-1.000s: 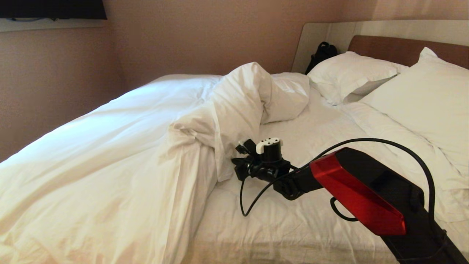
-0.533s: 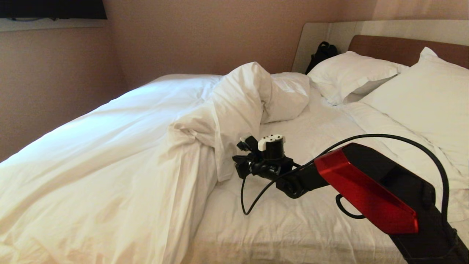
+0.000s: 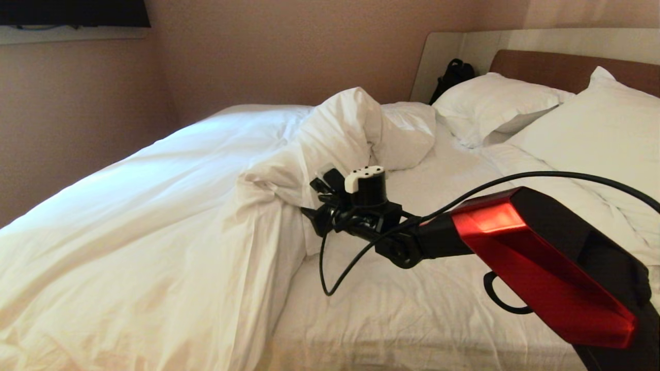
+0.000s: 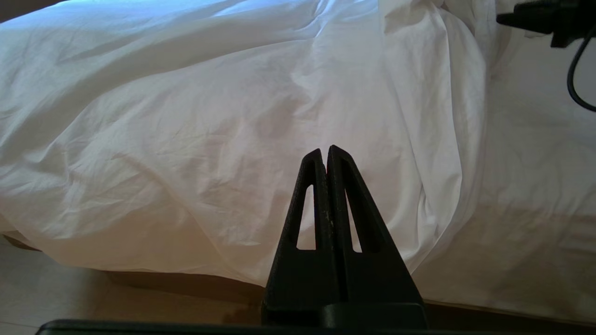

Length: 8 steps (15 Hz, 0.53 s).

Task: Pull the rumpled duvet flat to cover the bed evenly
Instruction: Hold the folded corner of the quilt

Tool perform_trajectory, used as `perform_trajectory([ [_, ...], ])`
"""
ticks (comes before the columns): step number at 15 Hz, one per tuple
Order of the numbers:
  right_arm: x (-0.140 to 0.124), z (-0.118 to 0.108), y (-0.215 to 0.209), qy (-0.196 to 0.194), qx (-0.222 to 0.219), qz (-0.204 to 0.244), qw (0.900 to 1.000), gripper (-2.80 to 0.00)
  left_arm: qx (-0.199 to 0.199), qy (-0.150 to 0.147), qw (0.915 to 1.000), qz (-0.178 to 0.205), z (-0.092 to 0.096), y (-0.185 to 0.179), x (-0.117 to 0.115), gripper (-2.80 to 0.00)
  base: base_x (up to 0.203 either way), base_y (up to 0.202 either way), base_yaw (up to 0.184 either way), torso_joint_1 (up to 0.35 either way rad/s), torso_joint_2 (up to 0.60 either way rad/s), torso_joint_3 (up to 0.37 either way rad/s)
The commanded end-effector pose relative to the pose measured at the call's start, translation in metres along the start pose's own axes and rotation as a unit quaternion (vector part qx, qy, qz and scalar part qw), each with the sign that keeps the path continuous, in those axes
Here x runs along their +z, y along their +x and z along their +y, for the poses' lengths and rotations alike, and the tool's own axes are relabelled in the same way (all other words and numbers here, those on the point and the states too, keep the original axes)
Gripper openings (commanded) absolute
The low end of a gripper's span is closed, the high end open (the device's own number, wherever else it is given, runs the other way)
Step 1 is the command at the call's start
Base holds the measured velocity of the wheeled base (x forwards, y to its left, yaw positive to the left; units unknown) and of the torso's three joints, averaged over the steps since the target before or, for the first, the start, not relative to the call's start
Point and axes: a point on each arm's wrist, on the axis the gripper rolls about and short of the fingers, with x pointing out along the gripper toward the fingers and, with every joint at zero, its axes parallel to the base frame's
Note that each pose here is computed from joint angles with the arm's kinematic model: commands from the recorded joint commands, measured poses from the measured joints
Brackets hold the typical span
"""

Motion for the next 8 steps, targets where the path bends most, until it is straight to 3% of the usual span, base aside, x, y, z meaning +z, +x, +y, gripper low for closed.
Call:
perform_trajectory([
  [1,-0.006,0.005,0.011,-0.001,-0.004,0.026,1.0,0.0,0.0,0.0,1.0,0.0,0.0,0.0,0.0,-2.8,0.0,0.0,0.0,0.0,0.0,0.0],
  [8,-0.033,0.019,0.032,-0.011,-0.011,0.067,0.998,0.0,0.0,0.0,1.0,0.0,0.0,0.0,0.0,-2.8,0.0,0.0,0.0,0.0,0.0,0.0],
])
